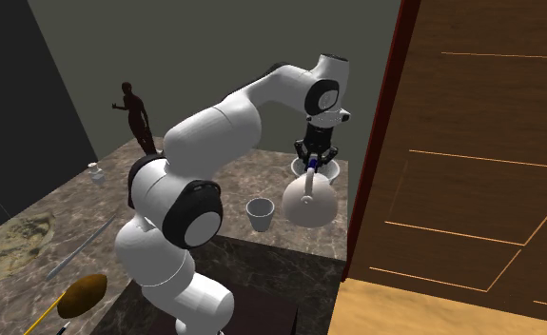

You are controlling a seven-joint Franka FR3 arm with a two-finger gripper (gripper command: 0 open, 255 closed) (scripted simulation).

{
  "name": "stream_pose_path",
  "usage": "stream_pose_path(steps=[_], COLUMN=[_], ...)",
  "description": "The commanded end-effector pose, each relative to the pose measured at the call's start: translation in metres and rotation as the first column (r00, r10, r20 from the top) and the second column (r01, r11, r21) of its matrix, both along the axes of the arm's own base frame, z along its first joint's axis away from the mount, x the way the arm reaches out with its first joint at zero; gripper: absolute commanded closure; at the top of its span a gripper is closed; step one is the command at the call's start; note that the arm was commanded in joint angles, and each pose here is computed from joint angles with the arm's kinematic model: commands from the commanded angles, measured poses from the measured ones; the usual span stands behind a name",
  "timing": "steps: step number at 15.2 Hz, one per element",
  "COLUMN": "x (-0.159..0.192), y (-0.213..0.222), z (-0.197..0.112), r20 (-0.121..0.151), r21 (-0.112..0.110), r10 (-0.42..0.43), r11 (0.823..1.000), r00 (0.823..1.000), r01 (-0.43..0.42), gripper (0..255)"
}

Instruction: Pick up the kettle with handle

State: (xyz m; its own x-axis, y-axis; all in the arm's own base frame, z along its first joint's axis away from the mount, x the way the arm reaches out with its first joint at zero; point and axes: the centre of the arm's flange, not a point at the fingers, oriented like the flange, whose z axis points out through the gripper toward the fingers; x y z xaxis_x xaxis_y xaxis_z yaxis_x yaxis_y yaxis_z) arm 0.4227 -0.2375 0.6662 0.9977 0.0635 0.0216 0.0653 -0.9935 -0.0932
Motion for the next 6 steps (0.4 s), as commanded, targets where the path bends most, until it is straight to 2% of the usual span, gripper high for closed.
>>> stream_pose_path(steps=[1, 6], x=[0.0, 0.0], y=[0.0, 0.0], z=[0.012, 0.028], r20=[0.001, 0.001], r21=[0.0, 0.0], r10=[0.0, 0.0], r11=[1.0, 1.0], r00=[1.0, 1.0], r01=[0.0, 0.0], gripper=[255, 255])
